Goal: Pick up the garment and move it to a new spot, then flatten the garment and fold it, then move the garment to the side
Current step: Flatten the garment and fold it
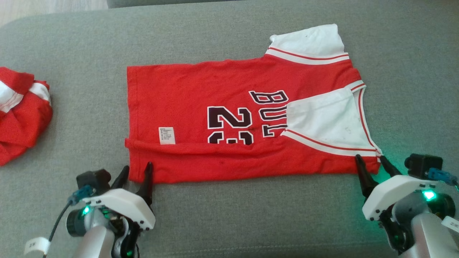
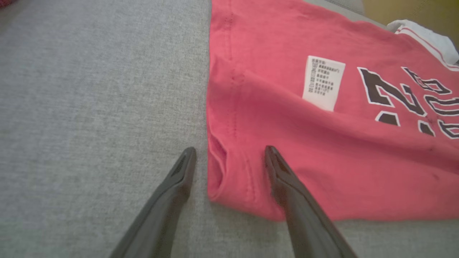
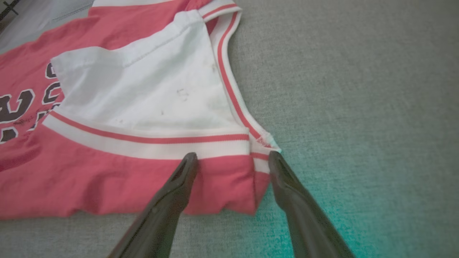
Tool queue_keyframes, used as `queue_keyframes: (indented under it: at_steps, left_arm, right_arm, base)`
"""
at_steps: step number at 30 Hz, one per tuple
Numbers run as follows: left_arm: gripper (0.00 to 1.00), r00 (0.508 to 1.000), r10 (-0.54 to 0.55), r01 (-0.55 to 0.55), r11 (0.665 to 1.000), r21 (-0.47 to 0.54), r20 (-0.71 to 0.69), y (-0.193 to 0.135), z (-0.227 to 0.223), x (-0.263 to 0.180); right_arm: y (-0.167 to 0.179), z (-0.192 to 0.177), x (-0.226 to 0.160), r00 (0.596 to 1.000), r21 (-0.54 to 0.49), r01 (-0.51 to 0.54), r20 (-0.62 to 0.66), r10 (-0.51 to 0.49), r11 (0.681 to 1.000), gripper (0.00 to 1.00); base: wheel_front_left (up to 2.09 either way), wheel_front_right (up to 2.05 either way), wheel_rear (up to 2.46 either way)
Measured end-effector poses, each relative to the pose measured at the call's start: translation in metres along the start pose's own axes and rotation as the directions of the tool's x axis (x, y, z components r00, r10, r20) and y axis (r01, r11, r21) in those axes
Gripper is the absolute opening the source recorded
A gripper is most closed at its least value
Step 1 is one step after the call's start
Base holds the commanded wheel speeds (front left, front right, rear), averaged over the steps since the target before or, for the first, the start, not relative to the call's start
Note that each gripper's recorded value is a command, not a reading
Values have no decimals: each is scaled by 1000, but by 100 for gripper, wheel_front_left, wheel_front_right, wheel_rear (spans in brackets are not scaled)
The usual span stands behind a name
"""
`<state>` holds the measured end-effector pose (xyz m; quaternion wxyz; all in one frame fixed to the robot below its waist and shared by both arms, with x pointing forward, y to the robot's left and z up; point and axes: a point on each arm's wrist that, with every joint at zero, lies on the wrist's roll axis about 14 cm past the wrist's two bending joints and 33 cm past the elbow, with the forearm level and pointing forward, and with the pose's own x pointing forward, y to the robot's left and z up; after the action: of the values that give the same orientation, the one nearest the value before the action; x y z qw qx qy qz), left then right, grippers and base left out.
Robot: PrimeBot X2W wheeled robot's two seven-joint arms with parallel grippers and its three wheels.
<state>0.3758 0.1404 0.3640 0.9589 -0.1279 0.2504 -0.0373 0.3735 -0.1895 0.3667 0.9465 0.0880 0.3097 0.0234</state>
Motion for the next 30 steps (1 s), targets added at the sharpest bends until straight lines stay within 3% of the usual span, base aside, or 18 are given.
queue_keyframes:
  at_steps: [2, 3, 4, 5, 21, 30]
  left_arm:
    - [100, 1000, -1, 1, 1000, -8, -8, 1, 0, 3]
    - [75, 1000, -7, 7, 1000, -15, -14, 0, -1, 3]
    - [36, 1000, -7, 7, 1000, -16, -21, 0, -2, 4]
    - [0, 1000, -5, 5, 1000, -15, -25, 1, -3, 4]
    - [0, 1000, -2, 2, 1000, -21, 22, 4, 2, -20]
    - [0, 999, 33, -34, 998, -47, -5, 13, -7, -55]
  right_arm:
    - [3, -4, 1, 1000, 19, -1, -22, 2, 1000, 100]
    - [3, -6, 1, 999, 23, 0, -35, 1, 1000, 100]
    - [2, -6, 1, 999, 34, 1, -42, 1, 999, 78]
    - [2, -6, 1, 999, 44, 1, -44, 1, 999, 0]
    - [10, -7, -25, 1000, 143, -16, 5, 15, 990, 0]
    - [2, -37, -63, 999, 206, 7, -41, 1, 978, 0]
  base:
    - [0, 0, 0]
    - [0, 0, 0]
    - [0, 0, 0]
    - [0, 0, 0]
    - [0, 0, 0]
    - [0, 0, 0]
